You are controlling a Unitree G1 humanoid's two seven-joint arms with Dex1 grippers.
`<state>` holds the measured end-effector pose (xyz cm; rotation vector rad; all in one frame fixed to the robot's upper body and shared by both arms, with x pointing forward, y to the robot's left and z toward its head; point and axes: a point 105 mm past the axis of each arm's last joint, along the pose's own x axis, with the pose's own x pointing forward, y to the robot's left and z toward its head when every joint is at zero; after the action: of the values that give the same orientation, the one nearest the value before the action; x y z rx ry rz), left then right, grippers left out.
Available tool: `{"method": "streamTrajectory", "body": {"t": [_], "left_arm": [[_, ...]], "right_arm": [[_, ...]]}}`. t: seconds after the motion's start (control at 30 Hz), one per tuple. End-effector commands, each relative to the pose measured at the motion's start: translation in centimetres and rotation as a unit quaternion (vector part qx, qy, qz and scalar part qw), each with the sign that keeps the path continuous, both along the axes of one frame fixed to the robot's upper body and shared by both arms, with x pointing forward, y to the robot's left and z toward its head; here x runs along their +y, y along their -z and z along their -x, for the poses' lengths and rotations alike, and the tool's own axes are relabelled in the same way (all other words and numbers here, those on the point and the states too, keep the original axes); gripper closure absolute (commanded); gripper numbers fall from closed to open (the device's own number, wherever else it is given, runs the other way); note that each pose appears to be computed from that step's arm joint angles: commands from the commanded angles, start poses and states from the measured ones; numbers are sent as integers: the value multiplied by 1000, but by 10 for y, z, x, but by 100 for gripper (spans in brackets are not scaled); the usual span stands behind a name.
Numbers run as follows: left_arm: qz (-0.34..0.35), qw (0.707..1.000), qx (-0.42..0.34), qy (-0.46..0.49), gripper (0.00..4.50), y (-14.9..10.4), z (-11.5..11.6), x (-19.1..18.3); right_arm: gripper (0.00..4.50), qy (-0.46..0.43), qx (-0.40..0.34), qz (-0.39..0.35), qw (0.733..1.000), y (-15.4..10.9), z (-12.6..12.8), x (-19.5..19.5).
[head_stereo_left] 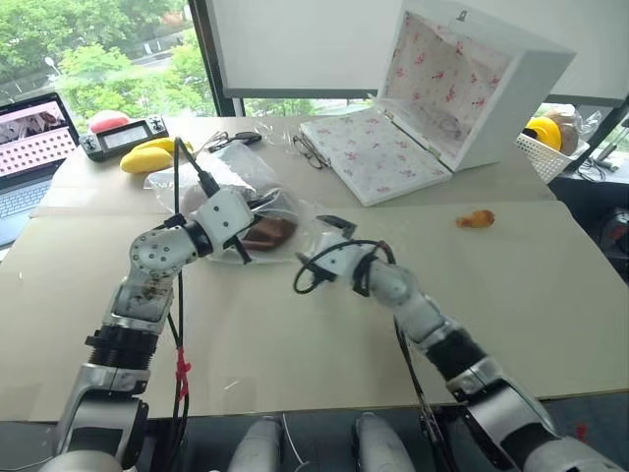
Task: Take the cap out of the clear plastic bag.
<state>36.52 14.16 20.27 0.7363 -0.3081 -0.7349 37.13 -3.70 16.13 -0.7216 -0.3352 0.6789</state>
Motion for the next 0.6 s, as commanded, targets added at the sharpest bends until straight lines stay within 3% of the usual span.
{"method": "streamTrajectory", "body": {"t": [0.03,0.23,0.33,0.47,0.6], "left_arm": [[-5,1000,-29,6,444,-7,5,-3],[1,1000,-26,11,444,-6,5,-8],[-5,999,-33,25,444,-5,7,-14],[-9,999,-38,28,444,-6,7,-14],[-12,999,-45,25,444,-9,7,-13]], "right_arm": [[0,-9,-46,-52,998,-54,21,-17],[0,-126,31,-47,990,-46,69,9],[0,-191,171,-106,961,-25,88,35],[0,-187,226,-149,944,-21,84,38],[0,-152,262,-213,929,-16,59,34]]}}
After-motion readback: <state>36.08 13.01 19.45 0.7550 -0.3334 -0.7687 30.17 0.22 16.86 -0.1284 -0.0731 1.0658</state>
